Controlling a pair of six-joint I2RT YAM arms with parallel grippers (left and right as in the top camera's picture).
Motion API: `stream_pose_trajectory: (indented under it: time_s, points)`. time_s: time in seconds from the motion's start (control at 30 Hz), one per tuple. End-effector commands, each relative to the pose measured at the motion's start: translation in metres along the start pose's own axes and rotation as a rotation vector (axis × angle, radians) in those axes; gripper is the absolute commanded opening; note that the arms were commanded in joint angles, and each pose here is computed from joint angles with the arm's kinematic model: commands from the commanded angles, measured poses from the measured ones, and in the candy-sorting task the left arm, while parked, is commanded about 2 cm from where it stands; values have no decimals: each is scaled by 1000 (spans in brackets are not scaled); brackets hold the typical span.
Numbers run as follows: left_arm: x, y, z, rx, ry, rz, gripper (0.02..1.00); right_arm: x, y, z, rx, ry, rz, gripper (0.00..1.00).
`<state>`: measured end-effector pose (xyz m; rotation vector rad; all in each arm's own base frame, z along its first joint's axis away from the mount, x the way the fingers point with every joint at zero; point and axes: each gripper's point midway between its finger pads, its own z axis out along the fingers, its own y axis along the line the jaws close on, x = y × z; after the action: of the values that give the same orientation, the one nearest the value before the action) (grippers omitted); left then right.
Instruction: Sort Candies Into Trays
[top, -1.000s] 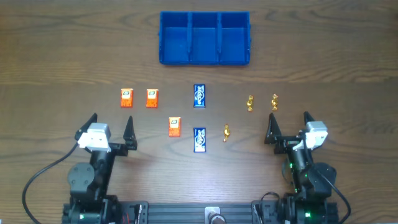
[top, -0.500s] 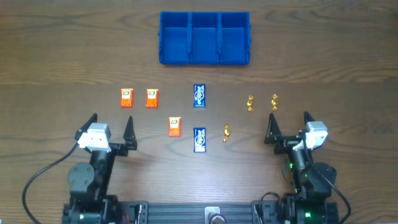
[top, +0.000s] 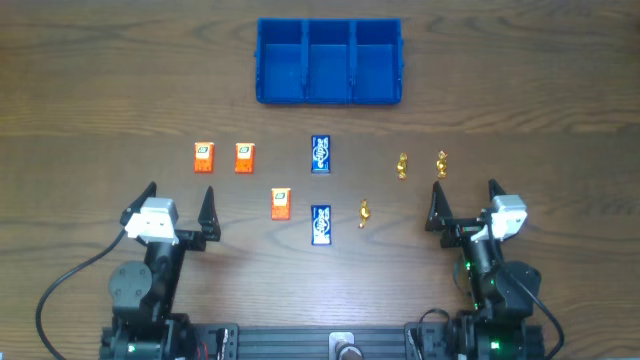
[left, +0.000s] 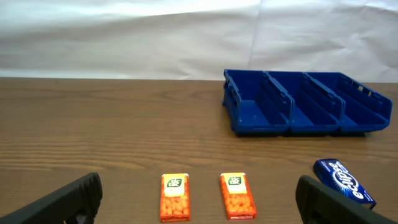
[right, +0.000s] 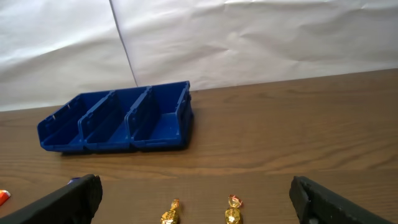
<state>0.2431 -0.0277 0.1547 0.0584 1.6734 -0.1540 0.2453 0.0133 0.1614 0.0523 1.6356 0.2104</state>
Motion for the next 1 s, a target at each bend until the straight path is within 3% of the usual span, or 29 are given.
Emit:
stream_pose_trajectory:
  time_s: [0.03,0.87,1.0]
  points:
    - [16,-1,1,12,48,3,998,0,-1,0,3,-3,-12,1000]
    - [14,0,0,4,64,13,998,0,-1,0,3,-3,-12,1000]
    - [-27,3,-4,-36,178,1,996,0,-1,0,3,-3,-12,998]
